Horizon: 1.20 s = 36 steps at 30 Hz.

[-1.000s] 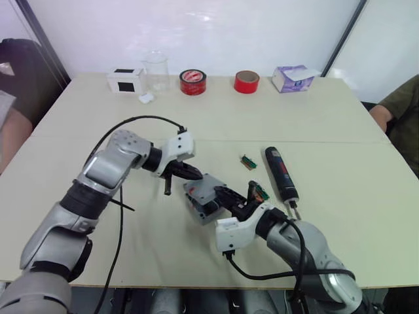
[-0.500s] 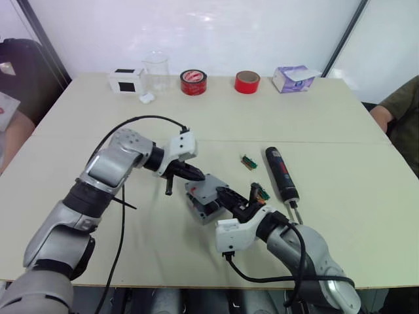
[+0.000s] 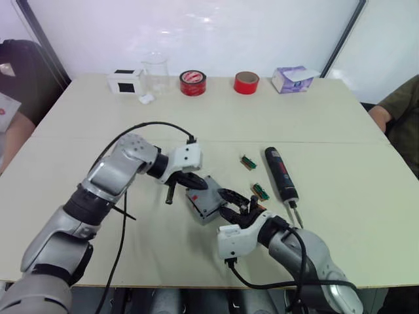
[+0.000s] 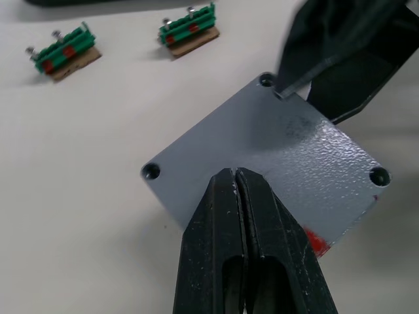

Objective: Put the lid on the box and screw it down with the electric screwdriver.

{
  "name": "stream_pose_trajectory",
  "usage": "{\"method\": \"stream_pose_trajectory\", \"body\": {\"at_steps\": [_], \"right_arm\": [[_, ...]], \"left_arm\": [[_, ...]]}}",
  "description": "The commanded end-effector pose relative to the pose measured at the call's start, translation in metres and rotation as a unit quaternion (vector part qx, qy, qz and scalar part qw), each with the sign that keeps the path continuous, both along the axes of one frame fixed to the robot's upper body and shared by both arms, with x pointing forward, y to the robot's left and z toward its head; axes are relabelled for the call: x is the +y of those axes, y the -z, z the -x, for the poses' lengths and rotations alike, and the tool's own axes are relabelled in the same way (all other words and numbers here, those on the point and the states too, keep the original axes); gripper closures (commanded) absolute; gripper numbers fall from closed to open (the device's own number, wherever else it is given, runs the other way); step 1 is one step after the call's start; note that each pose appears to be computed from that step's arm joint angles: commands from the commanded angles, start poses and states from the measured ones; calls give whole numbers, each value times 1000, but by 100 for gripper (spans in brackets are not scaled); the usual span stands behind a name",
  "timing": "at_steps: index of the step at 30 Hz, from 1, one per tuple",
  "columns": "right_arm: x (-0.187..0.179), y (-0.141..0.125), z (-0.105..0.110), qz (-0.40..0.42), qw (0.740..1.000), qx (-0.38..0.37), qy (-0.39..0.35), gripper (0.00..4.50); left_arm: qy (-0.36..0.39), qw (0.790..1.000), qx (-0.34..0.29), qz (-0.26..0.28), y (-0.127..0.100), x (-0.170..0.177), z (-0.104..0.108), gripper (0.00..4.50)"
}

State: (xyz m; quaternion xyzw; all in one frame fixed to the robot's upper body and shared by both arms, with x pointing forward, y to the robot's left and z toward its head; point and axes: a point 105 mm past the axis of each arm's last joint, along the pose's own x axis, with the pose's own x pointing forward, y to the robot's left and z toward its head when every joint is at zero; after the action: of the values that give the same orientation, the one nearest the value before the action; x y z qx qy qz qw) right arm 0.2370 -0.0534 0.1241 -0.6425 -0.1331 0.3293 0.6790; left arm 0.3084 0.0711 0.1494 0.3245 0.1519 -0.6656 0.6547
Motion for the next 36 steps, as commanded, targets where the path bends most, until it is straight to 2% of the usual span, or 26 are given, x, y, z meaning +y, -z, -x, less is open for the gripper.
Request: {"method": "stream_pose_trajectory", "body": {"at_steps": [1,5,14,18,23,25,26,30,36], "right_arm": [[1,-11,5,-9,1000,-16,-10,53],[-2,-15,10,-14,1000,-13,-13,53],[-11,-19,19,-43,999,6,-11,53],[-15,-19,17,-57,998,16,-5,130],[-18,-16,13,-60,998,24,0,331],[-18,-15,13,-61,998,28,-2,393],[-18,-14,12,-62,998,30,-3,447],[-19,-13,11,-72,997,41,-2,449],[-23,-11,12,-106,991,77,-5,449]], "left_arm": [[8,999,19,-47,31,3,8,450],[5,998,17,-61,45,5,8,450],[-1,999,27,-37,45,2,13,450],[-8,1000,21,-20,39,2,9,450],[-15,999,23,24,19,0,4,450],[-13,999,25,43,10,0,4,450],[-12,998,28,52,5,0,5,450],[-8,996,39,84,-15,1,7,450],[-22,991,79,104,-32,9,8,450]]}}
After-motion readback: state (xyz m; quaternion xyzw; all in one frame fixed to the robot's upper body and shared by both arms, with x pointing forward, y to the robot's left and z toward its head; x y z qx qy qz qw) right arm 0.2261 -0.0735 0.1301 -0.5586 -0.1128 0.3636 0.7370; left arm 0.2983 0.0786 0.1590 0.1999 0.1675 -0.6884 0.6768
